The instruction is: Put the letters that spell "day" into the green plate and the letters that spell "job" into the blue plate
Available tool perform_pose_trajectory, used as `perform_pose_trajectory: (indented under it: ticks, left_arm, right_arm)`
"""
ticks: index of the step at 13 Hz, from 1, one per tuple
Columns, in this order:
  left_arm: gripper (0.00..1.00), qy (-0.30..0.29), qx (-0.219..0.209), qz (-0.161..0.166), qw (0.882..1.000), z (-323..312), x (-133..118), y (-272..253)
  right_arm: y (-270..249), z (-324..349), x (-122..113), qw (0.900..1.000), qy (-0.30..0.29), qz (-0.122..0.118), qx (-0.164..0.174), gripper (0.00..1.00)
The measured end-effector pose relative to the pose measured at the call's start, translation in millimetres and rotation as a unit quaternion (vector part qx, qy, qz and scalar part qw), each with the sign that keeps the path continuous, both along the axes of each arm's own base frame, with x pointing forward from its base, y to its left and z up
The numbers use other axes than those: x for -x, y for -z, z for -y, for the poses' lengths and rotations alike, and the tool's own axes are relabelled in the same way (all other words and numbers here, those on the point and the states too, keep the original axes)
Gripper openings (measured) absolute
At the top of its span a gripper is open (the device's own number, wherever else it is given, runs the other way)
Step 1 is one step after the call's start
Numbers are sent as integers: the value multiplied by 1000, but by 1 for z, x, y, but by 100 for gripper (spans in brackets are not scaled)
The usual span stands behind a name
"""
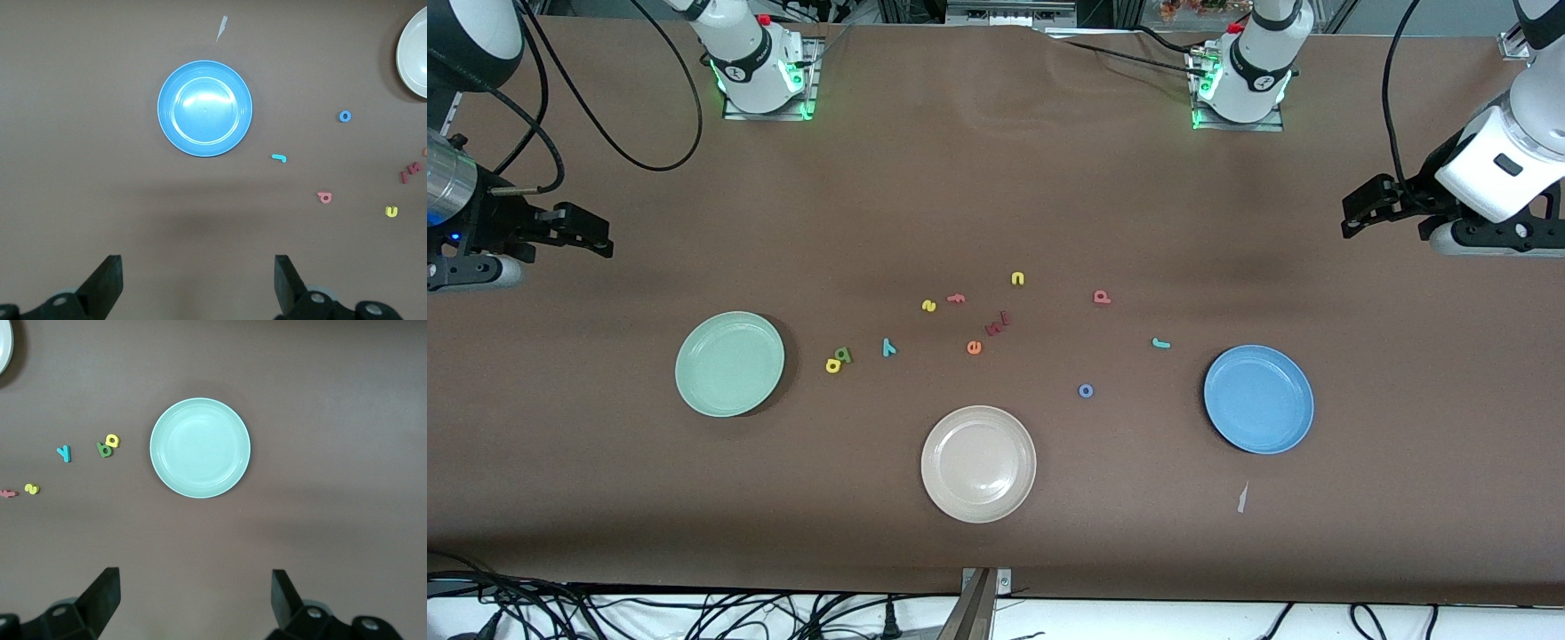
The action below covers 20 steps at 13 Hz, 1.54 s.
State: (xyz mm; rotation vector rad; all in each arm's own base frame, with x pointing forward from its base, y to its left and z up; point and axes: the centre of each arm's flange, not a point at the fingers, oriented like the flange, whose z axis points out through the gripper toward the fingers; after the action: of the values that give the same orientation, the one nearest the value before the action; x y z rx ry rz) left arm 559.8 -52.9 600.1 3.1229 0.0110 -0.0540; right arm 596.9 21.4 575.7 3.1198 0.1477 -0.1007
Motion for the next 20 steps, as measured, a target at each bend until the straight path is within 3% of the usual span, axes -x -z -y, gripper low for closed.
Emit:
perform_pose_trajectory:
  ticks: [20]
  left_arm:
    - [100, -1, 0, -1, 1000, -1, 0, 0]
  right_arm:
    - [0, -3, 4, 1000, -2, -17, 0, 100]
